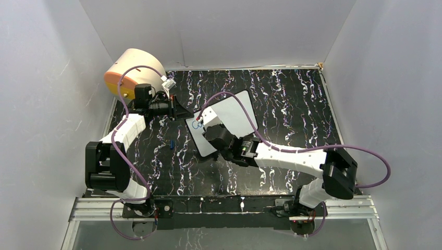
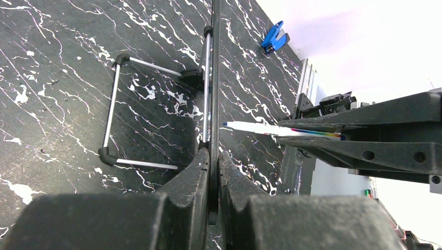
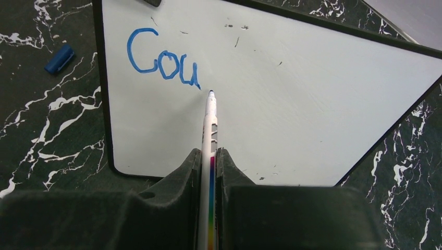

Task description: Write a sentence on the whiteboard

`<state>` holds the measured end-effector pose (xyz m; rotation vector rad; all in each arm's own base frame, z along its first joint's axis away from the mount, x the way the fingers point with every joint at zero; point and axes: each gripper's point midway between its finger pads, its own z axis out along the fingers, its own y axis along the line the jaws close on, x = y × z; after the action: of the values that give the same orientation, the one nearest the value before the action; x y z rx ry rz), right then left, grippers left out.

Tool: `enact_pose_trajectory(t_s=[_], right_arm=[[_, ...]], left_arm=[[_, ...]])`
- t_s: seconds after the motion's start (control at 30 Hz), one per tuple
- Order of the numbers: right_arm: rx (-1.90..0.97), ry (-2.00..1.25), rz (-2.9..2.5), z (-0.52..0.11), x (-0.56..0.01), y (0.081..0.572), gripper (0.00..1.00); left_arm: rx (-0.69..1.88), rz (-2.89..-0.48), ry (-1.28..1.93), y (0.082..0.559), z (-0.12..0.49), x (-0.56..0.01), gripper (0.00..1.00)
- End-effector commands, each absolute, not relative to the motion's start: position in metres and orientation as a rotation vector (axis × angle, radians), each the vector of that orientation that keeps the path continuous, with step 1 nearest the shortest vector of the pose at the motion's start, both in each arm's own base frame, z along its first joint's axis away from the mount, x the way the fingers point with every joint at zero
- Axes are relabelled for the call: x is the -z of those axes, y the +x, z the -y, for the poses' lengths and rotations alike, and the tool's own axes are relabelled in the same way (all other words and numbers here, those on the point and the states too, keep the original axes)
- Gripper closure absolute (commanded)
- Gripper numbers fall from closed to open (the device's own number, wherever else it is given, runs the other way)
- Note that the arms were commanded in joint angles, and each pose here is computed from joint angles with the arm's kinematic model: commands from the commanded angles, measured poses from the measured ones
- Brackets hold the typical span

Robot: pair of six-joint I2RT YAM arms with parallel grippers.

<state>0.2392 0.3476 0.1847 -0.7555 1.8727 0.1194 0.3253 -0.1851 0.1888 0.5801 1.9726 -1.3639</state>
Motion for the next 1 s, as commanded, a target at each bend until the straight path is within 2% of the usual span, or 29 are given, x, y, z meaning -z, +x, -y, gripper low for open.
enact_pose_trajectory(t_s=[0.0,0.97], right_arm=[[-0.198,-0.669,-1.795,-0.350,-0.221,0.244,1.00],[-0.255,-0.638,-1.751,-0.357,-0.226,0.250,1.00]], left_arm=[[1.351,-2.020,0.556,0.328,0.184,-0.178,1.00],[1.353,-2.014,0.563,0.328,0.184,-0.179,1.00]])
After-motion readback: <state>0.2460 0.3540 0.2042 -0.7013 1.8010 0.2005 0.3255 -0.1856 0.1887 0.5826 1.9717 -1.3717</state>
